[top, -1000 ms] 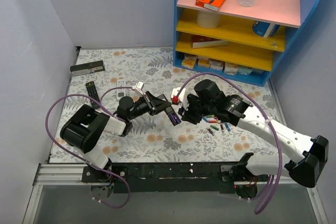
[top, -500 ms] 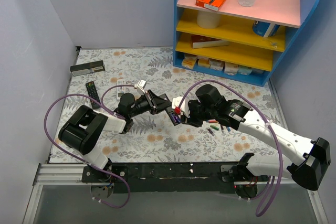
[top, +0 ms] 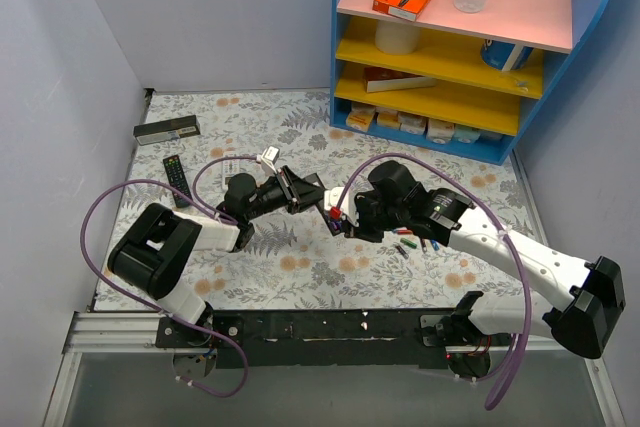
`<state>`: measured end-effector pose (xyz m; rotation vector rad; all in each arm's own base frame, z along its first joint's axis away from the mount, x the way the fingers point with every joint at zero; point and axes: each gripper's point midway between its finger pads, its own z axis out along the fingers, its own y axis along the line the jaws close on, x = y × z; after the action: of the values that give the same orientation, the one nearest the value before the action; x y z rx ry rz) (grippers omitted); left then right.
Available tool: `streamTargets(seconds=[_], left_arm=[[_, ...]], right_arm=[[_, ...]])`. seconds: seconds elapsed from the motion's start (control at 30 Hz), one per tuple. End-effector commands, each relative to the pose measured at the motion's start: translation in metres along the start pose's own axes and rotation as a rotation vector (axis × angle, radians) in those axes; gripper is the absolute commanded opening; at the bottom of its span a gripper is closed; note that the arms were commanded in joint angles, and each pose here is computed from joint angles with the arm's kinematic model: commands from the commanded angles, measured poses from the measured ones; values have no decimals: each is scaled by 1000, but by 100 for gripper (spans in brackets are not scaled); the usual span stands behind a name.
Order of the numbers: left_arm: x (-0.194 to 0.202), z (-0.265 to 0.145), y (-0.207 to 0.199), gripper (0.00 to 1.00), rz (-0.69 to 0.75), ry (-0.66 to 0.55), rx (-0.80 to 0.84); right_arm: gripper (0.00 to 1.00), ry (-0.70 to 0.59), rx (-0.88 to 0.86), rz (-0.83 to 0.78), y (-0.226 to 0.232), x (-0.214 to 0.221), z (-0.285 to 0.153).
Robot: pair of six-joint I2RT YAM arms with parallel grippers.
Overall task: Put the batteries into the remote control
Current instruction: Load the battery into the remote control.
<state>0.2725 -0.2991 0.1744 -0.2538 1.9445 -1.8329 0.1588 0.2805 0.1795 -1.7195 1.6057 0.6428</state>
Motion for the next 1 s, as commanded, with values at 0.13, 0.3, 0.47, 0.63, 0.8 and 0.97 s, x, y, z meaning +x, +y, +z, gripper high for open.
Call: streamTargets(seconds=[0.13,0.3,0.47,0.63,0.8,0.97], left_arm=[[-9,0,-52,0,-365,19,78],[-9,1,-54,0,-360,22,82],[-9,1,-55,0,-359,25,86],[-9,1,-58,0,-353,26,92],[-8,1,-60,0,-350,31,96],[-6,1,-64,0,-344,40,106]], right_arm=[[23,-48,59,-47,-17,-16,1],[20,-56,88,-57,-24,-18,2],[18,-54,86,-54,-25,-17,6],[16,-49,91,-52,-27,-15,10],[15,-50,102,-47,-31,-14,15],[14,-39,110,-44,-33,-9,21]])
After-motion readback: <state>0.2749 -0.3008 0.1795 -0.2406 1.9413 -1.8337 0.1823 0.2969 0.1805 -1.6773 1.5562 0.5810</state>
